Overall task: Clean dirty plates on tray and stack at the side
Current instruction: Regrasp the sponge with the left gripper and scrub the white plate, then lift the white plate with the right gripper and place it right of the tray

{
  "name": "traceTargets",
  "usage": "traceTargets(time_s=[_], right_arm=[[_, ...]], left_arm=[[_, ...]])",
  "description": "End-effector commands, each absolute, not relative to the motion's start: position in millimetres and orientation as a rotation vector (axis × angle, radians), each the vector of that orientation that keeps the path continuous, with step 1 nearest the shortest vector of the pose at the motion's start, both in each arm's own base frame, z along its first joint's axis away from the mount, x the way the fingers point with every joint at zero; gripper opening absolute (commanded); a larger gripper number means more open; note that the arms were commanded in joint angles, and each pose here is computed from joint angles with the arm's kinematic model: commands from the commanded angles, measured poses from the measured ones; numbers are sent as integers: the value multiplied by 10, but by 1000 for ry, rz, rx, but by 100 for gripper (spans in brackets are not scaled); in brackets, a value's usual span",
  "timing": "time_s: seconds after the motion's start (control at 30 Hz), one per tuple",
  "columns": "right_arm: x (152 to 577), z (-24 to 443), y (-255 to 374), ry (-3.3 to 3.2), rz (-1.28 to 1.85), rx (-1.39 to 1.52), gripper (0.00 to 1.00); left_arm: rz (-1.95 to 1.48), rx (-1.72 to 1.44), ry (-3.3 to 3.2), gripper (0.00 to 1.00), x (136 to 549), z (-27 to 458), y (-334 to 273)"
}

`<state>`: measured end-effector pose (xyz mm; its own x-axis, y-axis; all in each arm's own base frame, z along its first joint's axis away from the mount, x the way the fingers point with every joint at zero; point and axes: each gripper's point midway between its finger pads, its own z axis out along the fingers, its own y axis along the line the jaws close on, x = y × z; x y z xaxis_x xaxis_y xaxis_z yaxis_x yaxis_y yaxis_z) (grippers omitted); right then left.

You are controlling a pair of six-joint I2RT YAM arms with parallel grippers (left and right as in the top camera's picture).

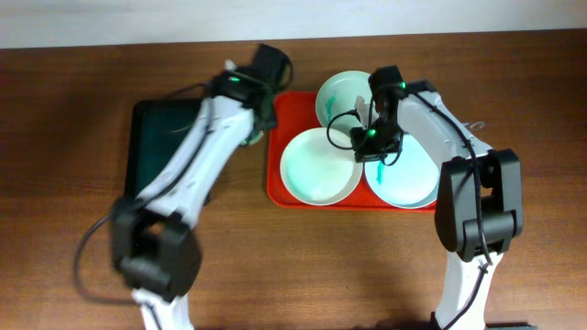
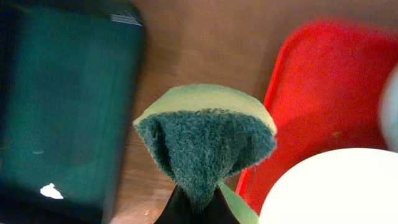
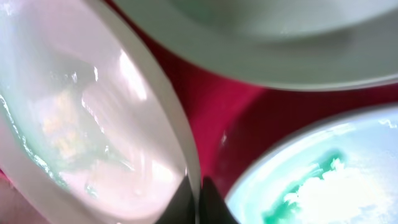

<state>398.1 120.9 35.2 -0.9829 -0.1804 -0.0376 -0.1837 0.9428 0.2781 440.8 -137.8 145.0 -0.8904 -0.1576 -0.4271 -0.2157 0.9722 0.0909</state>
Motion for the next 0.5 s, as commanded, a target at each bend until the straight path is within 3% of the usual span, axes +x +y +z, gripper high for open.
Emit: traceTargets(time_s=[0.0, 0.13, 0.2, 0.37, 0.47], right_arm=[[4236, 1116, 1177, 2946, 55, -414, 4], [4363, 2319, 1089, 2498, -940, -481, 4], [4309, 2728, 1271, 2238, -1222, -509, 4], [4074, 3439, 1663, 1794, -1552, -488, 4], [4068, 3392, 1701, 1815, -1537, -527, 4]], left_arm=[[98, -405, 2596, 0, 4201, 2226, -866], [223, -644, 2758, 0, 3839, 2030, -86], [246, -642, 2781, 0, 3794, 2018, 34], [252, -628, 2789, 0, 3785, 2013, 44], [256, -628, 2795, 0, 3776, 1983, 46]])
